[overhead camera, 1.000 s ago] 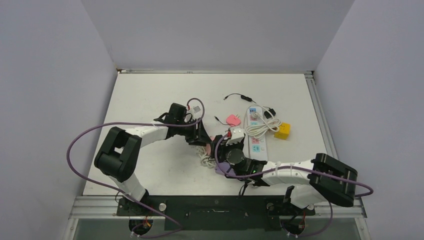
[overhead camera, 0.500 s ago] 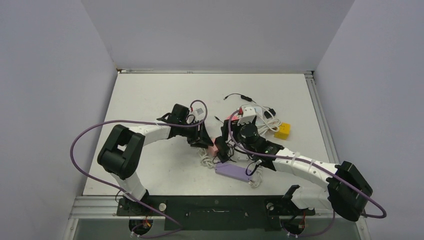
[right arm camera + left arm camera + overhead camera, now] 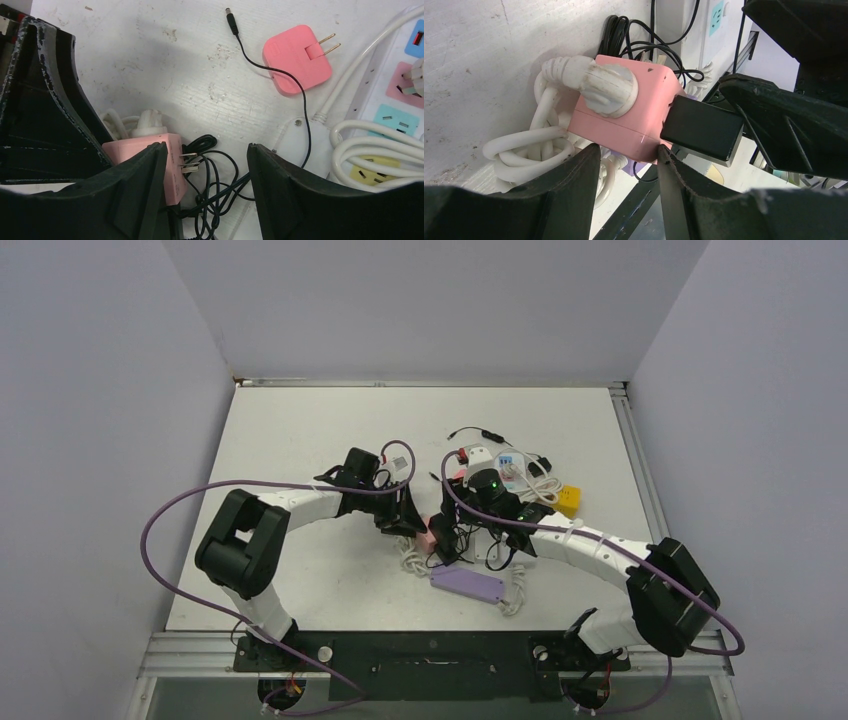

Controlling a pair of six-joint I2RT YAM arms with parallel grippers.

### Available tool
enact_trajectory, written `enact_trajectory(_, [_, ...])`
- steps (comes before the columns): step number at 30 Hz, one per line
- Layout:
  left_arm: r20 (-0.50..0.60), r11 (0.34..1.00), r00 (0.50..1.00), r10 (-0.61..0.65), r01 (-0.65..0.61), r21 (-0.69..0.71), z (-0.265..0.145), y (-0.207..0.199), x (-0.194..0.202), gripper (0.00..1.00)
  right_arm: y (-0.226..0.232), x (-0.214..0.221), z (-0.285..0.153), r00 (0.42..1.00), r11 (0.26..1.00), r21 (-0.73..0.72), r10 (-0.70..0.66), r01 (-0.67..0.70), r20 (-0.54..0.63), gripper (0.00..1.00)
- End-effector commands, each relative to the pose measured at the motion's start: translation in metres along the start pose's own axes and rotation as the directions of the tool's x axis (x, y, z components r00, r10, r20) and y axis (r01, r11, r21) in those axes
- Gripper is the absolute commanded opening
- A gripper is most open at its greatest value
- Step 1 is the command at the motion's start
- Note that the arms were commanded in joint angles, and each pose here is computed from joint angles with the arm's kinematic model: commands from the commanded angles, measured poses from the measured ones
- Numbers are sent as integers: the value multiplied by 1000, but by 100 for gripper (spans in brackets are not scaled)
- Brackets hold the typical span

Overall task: Pull the plug off the socket
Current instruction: Remove the plug from the socket.

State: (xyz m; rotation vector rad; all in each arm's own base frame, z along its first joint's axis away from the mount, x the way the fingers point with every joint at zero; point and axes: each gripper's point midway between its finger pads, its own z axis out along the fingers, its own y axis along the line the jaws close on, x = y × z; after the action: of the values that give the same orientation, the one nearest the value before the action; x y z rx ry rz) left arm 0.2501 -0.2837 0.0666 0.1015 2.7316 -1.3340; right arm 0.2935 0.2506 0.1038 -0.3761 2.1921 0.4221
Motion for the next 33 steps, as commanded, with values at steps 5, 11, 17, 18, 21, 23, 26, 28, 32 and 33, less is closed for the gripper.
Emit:
enact_trajectory(5, [24, 987, 999, 23, -19, -157, 7, 34, 1, 40, 28, -20, -13, 999, 996, -85, 16, -12, 41, 67])
enact_trajectory(11, [23, 988, 1000, 22, -18, -153, 7, 34, 0, 40, 38, -33, -26, 997, 994, -108, 6, 3, 79, 69])
enact_trajectory(17, [20, 989, 1000, 17, -14, -150, 8, 34, 0, 40, 57, -33, -35, 992, 986, -144, -63, 79, 114, 67])
enact_trajectory(18, [21, 989, 1000, 18, -15, -150, 8, 34, 0, 40, 58, -32, -35, 990, 986, -139, -77, 93, 114, 67])
enact_trajectory(21, [20, 989, 1000, 18, -14, -150, 9, 34, 0, 39, 54, -24, -29, 990, 988, -99, -113, 121, 87, 67])
enact_trajectory(23, [19, 988, 1000, 16, -13, -153, 9, 35, 0, 39, 52, -19, -25, 988, 986, -87, -136, 141, 67, 66])
enact_trajectory(26, [17, 988, 1000, 14, -11, -154, 10, 35, 0, 39, 53, -9, -22, 982, 979, -85, -185, 188, 41, 65])
enact_trajectory(28, [17, 988, 1000, 13, -11, -154, 10, 36, 0, 39, 54, -4, -21, 976, 973, -82, -215, 217, 28, 64])
enact_trajectory(32, [17, 988, 1000, 12, -10, -154, 11, 36, -1, 38, 56, 4, -21, 970, 966, -87, -243, 243, 15, 63])
enact_trajectory(33, [17, 988, 1000, 12, -10, -154, 11, 35, -1, 38, 56, 5, -21, 969, 965, -88, -246, 246, 15, 63])
